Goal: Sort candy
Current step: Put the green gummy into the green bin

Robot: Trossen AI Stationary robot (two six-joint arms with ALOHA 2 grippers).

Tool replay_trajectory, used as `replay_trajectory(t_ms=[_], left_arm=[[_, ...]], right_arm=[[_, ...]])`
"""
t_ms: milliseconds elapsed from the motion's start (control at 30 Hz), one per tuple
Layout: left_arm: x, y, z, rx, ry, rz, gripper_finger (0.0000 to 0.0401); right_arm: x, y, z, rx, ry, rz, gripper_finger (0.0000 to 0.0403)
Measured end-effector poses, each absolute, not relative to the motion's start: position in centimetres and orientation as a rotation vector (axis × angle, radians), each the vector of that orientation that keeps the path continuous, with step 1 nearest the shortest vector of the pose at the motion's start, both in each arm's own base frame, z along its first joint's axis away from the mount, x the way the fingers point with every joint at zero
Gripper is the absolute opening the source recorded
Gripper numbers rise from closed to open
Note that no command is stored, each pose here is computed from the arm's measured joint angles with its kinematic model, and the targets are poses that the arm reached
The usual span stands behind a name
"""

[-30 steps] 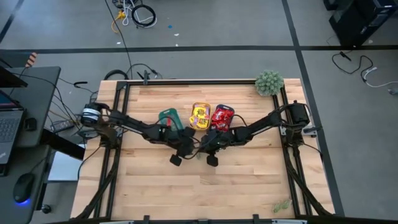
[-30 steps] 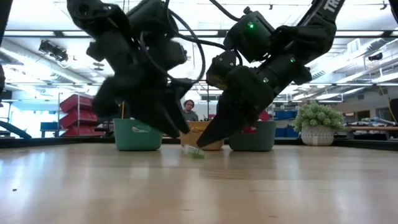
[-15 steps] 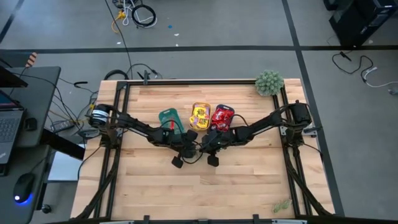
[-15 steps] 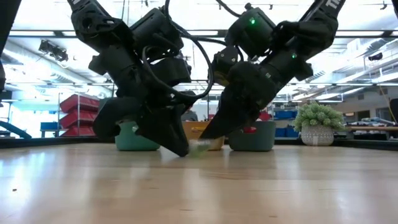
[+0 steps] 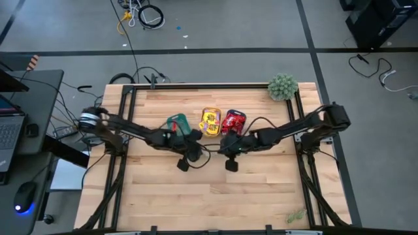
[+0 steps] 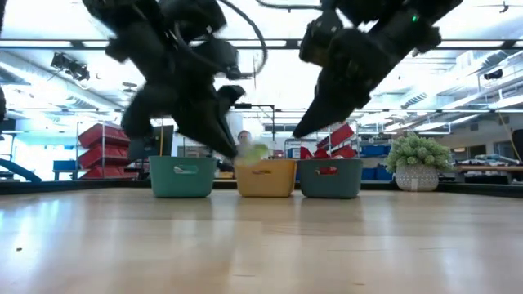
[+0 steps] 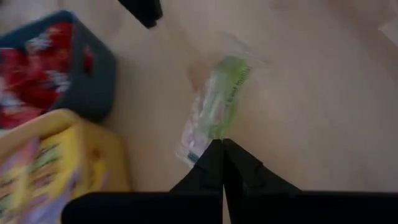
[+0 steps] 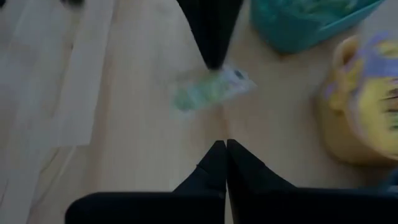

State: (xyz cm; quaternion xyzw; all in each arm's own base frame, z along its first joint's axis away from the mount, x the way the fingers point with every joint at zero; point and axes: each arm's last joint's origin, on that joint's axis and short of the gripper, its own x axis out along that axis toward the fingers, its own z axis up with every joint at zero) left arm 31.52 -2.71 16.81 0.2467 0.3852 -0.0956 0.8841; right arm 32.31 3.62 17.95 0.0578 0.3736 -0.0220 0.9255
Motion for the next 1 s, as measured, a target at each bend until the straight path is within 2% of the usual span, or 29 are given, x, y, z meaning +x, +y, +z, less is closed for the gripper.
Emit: replay_trajectory(t_ms=[167,333,500,633,800,1000], left_arm=[[28.7,-2.3,20.6,0.542,0.828,-0.143,0.0001],[25.8,-1.6,22.6,0.668,0.933,-0.057,0.0],[24.3,-0.9,21.9,0.856,1.136,0.001,0.0],[23.8,-0.2,20.9,0.912,1.21,0.005,0.0],[23.6,0.5,20.6,0.903,1.236,0.025,0.0005],[23.7,0.6,20.7,0.911,1.232,0.073,0.0043]], right_arm=[[31.3,3.5,20.0,0.088,0.727,-0.084,0.0],[31.0,3.4,20.7,0.078,0.708,-0.081,0.0],[31.0,3.4,20.6,0.069,0.718,-0.079,0.0],[31.1,3.4,20.4,0.065,0.724,-0.086,0.0],[31.1,3.4,20.2,0.063,0.733,-0.089,0.0001],[31.1,3.4,20.1,0.068,0.737,-0.091,0.0002]])
